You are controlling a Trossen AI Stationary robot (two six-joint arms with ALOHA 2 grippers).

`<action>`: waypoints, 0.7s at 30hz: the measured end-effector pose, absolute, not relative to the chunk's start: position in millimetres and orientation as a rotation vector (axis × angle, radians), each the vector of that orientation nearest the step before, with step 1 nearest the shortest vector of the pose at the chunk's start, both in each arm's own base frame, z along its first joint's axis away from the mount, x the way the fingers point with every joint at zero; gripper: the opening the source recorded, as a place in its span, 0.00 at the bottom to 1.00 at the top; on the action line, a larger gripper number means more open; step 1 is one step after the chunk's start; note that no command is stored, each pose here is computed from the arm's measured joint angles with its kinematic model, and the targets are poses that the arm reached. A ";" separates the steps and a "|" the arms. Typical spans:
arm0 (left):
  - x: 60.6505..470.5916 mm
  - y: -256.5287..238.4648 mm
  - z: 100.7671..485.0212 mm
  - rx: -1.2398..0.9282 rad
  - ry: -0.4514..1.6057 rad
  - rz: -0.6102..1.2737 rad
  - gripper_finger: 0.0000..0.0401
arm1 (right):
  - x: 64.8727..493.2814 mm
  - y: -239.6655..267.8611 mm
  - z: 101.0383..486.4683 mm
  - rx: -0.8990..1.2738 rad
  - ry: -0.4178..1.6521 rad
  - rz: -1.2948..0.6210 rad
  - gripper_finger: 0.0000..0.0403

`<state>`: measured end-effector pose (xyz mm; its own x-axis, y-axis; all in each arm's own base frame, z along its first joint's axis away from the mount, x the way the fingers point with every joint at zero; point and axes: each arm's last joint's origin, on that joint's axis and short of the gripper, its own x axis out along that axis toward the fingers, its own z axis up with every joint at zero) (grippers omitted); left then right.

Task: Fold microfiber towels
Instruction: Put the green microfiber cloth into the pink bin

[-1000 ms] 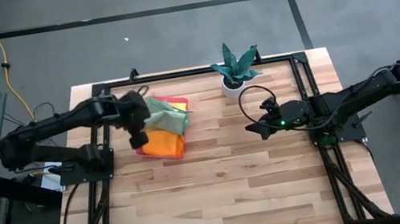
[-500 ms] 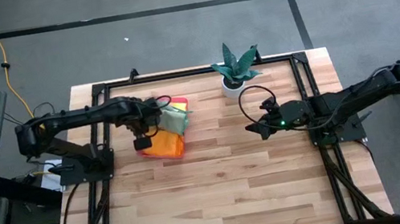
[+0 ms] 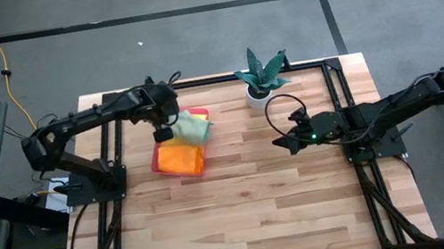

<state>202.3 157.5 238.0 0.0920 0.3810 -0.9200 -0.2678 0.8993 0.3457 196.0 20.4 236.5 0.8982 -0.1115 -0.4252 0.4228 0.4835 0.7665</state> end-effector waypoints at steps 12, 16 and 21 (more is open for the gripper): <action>202.2 177.9 202.8 -0.094 1.488 0.407 0.00 | 196.0 20.4 236.5 1.041 0.337 -0.337 0.00; 205.3 175.8 200.6 -0.148 1.464 0.381 0.00 | 196.0 20.4 236.5 1.041 0.337 -0.337 0.00; 207.3 173.4 200.7 -0.172 1.447 0.363 0.00 | 196.0 20.4 236.5 1.040 0.337 -0.337 0.00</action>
